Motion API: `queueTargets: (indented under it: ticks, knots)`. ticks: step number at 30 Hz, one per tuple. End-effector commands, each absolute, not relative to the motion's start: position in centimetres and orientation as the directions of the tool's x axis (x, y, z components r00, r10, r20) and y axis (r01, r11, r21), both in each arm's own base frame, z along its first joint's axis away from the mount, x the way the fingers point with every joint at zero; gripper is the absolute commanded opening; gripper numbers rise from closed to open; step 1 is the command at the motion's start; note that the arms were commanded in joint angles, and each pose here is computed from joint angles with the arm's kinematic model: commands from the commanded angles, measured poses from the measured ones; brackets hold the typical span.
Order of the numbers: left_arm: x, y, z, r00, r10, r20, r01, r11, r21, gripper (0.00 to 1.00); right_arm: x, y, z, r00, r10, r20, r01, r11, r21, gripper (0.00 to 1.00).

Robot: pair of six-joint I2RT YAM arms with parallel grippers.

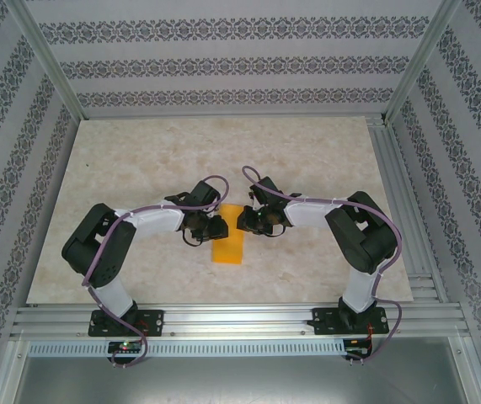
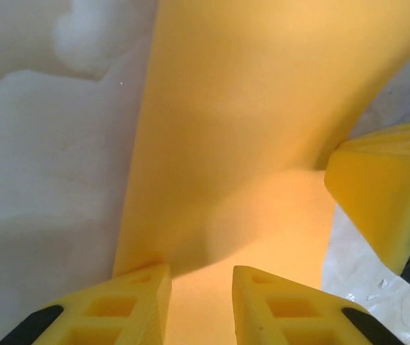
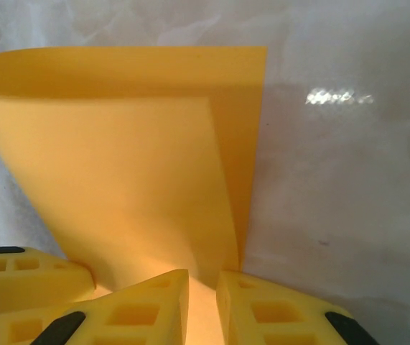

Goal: Fold a paper plane with a square sheet of paper (fold left side to right side)
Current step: First fold the square sheet of paper in half at the center of the table, then hold the square sheet of paper at the center of the table.

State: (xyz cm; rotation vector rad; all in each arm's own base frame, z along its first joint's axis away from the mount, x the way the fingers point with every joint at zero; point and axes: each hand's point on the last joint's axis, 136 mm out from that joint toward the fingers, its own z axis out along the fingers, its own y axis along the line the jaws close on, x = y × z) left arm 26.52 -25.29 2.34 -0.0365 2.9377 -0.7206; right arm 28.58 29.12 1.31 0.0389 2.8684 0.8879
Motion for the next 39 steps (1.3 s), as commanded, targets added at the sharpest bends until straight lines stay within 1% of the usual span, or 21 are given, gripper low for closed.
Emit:
queueTargets:
  ticks: [1,9,12,14,21,26,30,39]
  knots:
    - [26.1,-24.3,1.2,-0.994,-0.033,-0.104,0.013,0.911,-0.412,0.30,26.7,26.9,-2.0,-0.997,0.054,-0.062,0.021,0.894,0.447,0.20]
    - [25.9,-24.5,0.9,-0.995,-0.031,-0.095,0.012,0.906,-0.422,0.31,26.6,26.8,-2.0,-0.997,0.055,-0.062,0.022,0.896,0.444,0.20]
    - [25.5,-24.3,0.5,-0.996,-0.031,-0.083,0.006,0.909,-0.417,0.31,26.9,27.0,-1.5,-0.996,0.051,-0.079,0.009,0.889,0.458,0.21]
    - [25.4,-24.1,0.3,-0.996,-0.033,-0.078,0.002,0.911,-0.412,0.31,27.3,27.4,-0.7,-0.994,0.049,-0.101,-0.006,0.876,0.483,0.21]
    - [24.8,-23.8,-0.4,-0.997,-0.044,-0.060,-0.016,0.914,-0.406,0.31,29.4,28.1,4.8,-0.978,0.062,-0.200,-0.067,0.813,0.578,0.22]
    - [24.9,-23.8,-0.3,-0.997,-0.045,-0.061,-0.016,0.914,-0.406,0.31,30.0,29.0,6.7,-0.974,0.084,-0.210,-0.072,0.766,0.638,0.22]
    - [24.9,-23.8,-0.4,-0.997,-0.044,-0.062,-0.016,0.916,-0.401,0.31,30.8,30.7,6.7,-0.977,0.100,-0.189,-0.059,0.725,0.686,0.21]
    - [24.9,-23.7,-0.3,-0.997,-0.040,-0.066,-0.011,0.918,-0.396,0.30,32.6,33.4,5.9,-0.980,0.081,-0.180,-0.067,0.721,0.690,0.19]
